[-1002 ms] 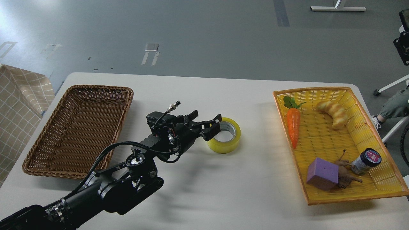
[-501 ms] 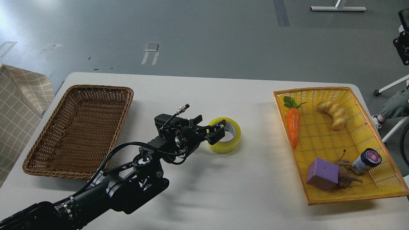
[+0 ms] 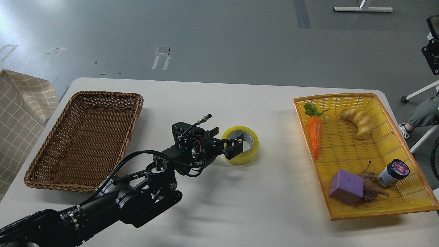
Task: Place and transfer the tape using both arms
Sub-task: 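Grasp the tape roll's rim with the left gripper and lift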
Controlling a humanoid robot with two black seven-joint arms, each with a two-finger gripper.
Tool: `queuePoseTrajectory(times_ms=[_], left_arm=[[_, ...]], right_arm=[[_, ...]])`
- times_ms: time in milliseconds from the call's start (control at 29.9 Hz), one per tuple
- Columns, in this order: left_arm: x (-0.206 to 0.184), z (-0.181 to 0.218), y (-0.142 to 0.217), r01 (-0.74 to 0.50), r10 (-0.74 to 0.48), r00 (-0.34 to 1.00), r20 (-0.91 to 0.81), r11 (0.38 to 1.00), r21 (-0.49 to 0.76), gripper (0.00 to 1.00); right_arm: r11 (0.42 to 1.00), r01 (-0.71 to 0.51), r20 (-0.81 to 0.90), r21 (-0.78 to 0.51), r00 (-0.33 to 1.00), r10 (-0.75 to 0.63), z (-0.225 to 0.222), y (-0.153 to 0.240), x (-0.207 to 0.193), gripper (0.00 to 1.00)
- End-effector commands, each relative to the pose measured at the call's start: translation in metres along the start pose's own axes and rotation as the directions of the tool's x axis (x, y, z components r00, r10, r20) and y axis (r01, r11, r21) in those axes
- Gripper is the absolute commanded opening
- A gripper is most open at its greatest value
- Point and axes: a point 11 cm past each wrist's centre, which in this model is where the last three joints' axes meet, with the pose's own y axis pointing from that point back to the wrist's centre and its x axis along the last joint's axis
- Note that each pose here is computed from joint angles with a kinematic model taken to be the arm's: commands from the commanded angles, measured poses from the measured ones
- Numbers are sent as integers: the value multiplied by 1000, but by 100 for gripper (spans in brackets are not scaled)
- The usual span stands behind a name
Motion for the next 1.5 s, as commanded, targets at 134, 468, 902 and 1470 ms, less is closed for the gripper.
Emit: queuePoseTrajectory(times_ms=[134, 468, 902, 1470], left_arm=[[1, -5, -2, 4, -4, 1000, 9, 1000, 15, 99], [-6, 0, -3, 53, -53, 998, 38, 999, 2, 99], [-5, -6, -6, 83, -84, 995, 57, 996, 17, 98], [-8, -10, -8, 150, -153, 983, 98, 988, 34, 75]], right_arm=[[1000, -4, 3, -13, 1000, 4, 4, 4, 1, 100], [1000, -5, 3, -16, 1000, 5, 5, 5, 1, 100], [999, -13, 5, -35, 1000, 14, 9, 11, 2, 100], [998, -21, 8, -54, 1000, 21, 15, 19, 3, 100]])
